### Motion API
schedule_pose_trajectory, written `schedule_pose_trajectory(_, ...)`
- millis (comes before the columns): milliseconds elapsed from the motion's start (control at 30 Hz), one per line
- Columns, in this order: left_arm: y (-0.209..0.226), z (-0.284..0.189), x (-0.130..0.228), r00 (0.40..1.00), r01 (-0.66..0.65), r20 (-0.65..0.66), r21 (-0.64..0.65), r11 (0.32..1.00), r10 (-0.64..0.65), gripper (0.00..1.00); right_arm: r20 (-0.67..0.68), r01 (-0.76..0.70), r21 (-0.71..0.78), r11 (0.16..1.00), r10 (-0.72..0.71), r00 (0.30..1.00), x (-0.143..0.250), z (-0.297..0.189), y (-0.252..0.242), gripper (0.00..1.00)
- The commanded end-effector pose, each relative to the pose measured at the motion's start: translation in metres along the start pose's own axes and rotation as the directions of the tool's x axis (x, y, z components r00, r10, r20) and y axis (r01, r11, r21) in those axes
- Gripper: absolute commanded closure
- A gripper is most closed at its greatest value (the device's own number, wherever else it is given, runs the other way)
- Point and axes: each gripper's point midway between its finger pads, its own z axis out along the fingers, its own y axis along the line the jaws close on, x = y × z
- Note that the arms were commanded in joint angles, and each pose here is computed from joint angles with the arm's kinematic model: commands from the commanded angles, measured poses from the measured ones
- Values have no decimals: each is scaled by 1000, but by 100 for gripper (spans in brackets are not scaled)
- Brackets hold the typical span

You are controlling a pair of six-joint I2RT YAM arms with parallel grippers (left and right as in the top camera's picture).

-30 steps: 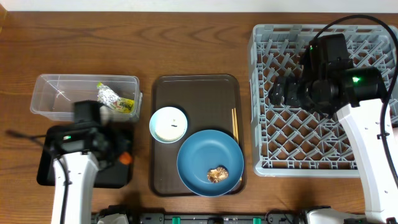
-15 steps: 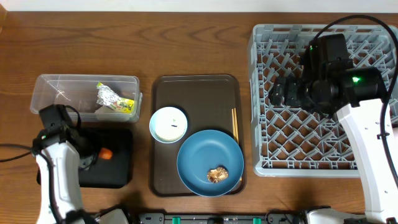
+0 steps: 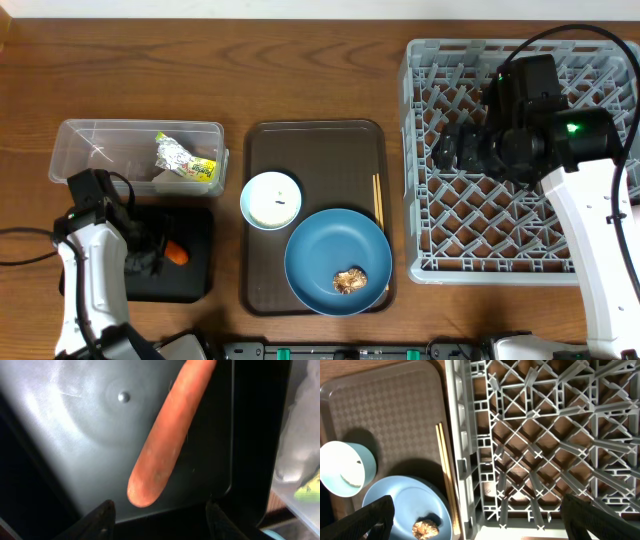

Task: Sort waste into correct bins and load items into the dishwasher rack
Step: 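Carry the carrot left and release it onto the black tray, then move the left gripper back to the blue plate's rim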

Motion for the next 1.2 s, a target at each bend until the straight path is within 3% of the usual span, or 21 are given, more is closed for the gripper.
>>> schedule_pose_trajectory(0,-3,-11,7,999,-41,-12,42,998,41,38,-4,21,2,1000,-21,1000,2,0,1,1)
schedule_pose_trajectory(167,-34,-41,34,947,-292,-60,252,923,316,38,-6,20,2,1000,-20,1000,3,0,1,1)
schedule_pose_trajectory(267,-48,-64,50,883,-438,-23,326,838,470,38,2,19,-1,1000,-19,1000,1,0,2,1)
schedule_pose_trajectory(400,-70,-86,72,730,-658,83,353,665,679,39,11,6,-5,1000,-6,1000,-2,0,3,1)
schedule_pose_trajectory(533,-85,-87,106,530,-819,140,339,463,836,39,16,7,-30,1000,-7,1000,-3,0,7,1)
schedule_pose_trajectory(667,-83,-75,128,371,-915,138,225,336,918,39,16,7,-30,1000,-7,1000,-3,0,7,1)
schedule_pose_trajectory(833,-78,-66,171,178,-963,101,223,152,979,39,15,7,-30,1000,-6,1000,-3,0,7,1)
schedule_pose_trajectory(1033,-48,-53,201,29,-979,-9,201,30,1000,38,16,0,-30,1000,1,1000,-3,0,7,1)
schedule_pose_trajectory(1167,-32,-43,212,-18,-980,-67,200,-5,998,38,17,0,-30,1000,1,1000,-4,-1,7,1)
